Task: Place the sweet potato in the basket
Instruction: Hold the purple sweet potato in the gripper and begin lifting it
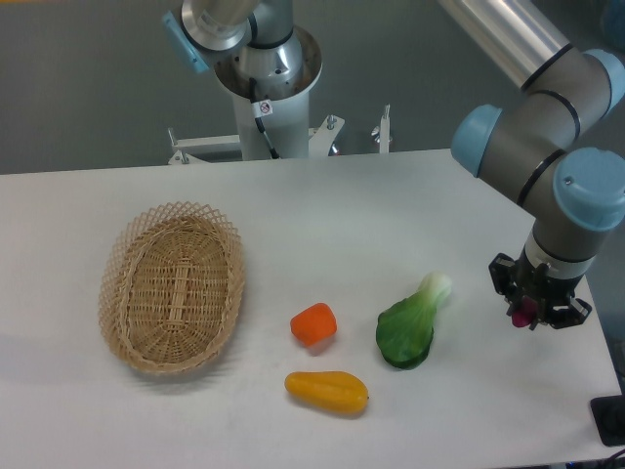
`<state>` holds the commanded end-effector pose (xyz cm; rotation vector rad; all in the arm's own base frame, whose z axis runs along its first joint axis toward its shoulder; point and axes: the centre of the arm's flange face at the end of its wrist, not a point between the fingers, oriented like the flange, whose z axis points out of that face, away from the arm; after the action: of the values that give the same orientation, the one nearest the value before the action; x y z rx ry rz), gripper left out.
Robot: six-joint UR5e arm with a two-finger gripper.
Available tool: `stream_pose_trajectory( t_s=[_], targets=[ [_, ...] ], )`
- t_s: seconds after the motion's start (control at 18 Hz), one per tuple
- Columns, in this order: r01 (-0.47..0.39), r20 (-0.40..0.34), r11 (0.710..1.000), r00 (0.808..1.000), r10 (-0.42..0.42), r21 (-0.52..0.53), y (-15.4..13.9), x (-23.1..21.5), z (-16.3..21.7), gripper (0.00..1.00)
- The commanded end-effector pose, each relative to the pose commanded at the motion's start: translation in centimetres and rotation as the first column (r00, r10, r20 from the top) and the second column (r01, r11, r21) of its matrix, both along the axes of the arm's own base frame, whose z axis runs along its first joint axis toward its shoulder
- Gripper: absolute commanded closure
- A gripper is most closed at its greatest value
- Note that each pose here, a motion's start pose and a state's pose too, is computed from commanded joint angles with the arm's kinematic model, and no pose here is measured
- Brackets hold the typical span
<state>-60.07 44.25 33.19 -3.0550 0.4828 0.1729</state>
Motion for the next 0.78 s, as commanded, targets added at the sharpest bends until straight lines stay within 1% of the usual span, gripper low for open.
stream_pose_trajectory(
  t_s=[0.17,0.39,0.56,0.67,0.78],
  targets=[
    [-0.001,-0.019,1.000,1.000,0.002,0.009,0.3,-0.8,0.8,0.84],
    [0.002,-0.003,1.000,1.000,-0.002,0.001,0.3,-0.3,0.2,0.83],
    [0.003,-0.004,1.000,1.000,-0.003,0.003,0.3,-0.5,0.0,0.83],
    [0.000,0.002,1.000,1.000,0.000,0.000,-0.1,-0.6,-0.3,0.83],
    [-0.010,0.014,1.000,1.000,0.010,-0.005,-1.4,-0.9,-0.6,0.83]
  ],
)
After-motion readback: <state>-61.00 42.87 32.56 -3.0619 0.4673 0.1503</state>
